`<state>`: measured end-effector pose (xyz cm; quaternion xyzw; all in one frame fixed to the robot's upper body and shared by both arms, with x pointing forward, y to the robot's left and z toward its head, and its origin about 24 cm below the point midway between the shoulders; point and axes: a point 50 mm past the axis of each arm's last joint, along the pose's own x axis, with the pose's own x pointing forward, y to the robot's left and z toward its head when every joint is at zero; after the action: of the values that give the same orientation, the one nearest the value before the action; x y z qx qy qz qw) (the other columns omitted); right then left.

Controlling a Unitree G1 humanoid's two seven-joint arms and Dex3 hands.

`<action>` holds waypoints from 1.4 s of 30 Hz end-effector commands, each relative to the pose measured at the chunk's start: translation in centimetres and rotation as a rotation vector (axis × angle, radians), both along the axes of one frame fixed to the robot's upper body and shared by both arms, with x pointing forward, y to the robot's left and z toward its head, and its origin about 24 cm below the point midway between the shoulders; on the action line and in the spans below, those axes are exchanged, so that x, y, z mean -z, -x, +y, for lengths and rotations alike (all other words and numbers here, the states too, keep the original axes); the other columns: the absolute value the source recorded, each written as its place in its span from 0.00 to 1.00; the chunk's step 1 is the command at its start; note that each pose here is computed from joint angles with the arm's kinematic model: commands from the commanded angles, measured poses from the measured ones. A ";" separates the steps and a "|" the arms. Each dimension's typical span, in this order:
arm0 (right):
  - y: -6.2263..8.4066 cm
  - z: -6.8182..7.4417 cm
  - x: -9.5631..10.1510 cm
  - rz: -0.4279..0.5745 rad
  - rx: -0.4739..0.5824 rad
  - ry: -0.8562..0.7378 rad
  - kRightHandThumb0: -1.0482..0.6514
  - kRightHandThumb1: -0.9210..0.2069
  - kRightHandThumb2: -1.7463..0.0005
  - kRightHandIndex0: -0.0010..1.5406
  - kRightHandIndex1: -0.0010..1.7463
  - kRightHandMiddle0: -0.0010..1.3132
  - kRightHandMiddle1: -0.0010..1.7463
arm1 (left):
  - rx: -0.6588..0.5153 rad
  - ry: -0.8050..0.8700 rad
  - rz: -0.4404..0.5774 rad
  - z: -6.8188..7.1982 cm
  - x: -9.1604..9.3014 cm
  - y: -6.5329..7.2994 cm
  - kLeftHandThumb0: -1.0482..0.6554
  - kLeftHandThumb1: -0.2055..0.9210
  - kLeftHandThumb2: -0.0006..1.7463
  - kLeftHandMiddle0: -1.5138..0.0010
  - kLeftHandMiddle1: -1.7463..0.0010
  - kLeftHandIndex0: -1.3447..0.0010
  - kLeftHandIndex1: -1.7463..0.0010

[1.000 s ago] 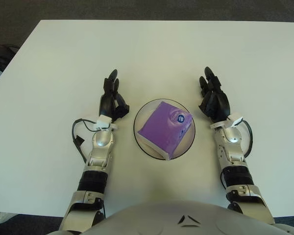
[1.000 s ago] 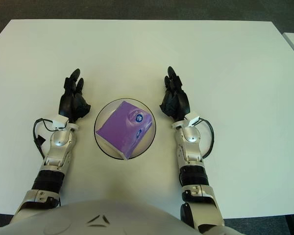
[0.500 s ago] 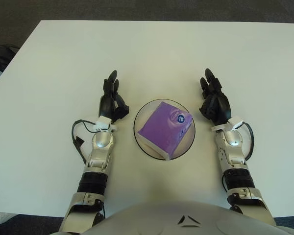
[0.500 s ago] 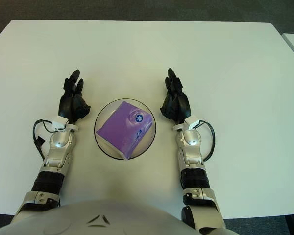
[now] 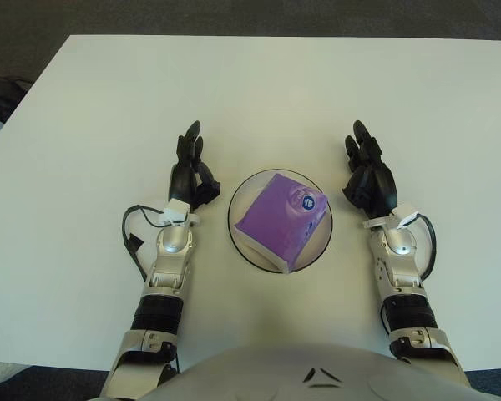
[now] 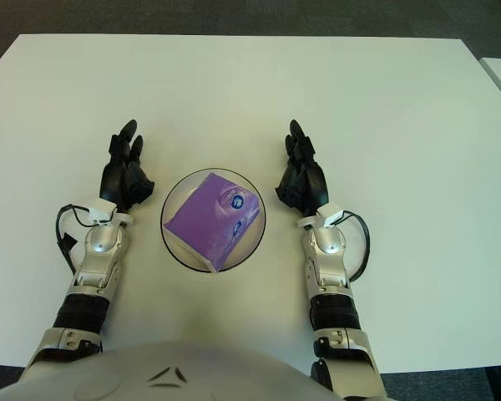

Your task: Put the tissue paper into the plate.

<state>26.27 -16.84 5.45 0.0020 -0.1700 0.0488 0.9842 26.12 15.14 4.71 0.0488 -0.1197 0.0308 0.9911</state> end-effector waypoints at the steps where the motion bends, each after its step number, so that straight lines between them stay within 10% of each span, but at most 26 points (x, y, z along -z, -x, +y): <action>1: 1.4 -0.4 2.9 0.136 0.022 -0.011 0.07 0.00 0.42 0.00 0.00 0.00 0.02 | -0.015 0.002 0.175 0.4 3.6 1.8 0.12 1.00 0.64 0.81 1.00 1.00 0.70; 42: 1.6 -0.3 3.2 0.154 0.043 -0.005 0.10 0.00 0.41 0.01 0.00 0.00 0.04 | -0.014 0.006 0.157 0.5 3.4 1.7 0.12 1.00 0.65 0.79 1.00 1.00 0.70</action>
<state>26.19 -16.87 5.32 0.0025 -0.1669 0.0369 0.9853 26.09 15.12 4.71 0.0445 -0.1218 0.0298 0.9911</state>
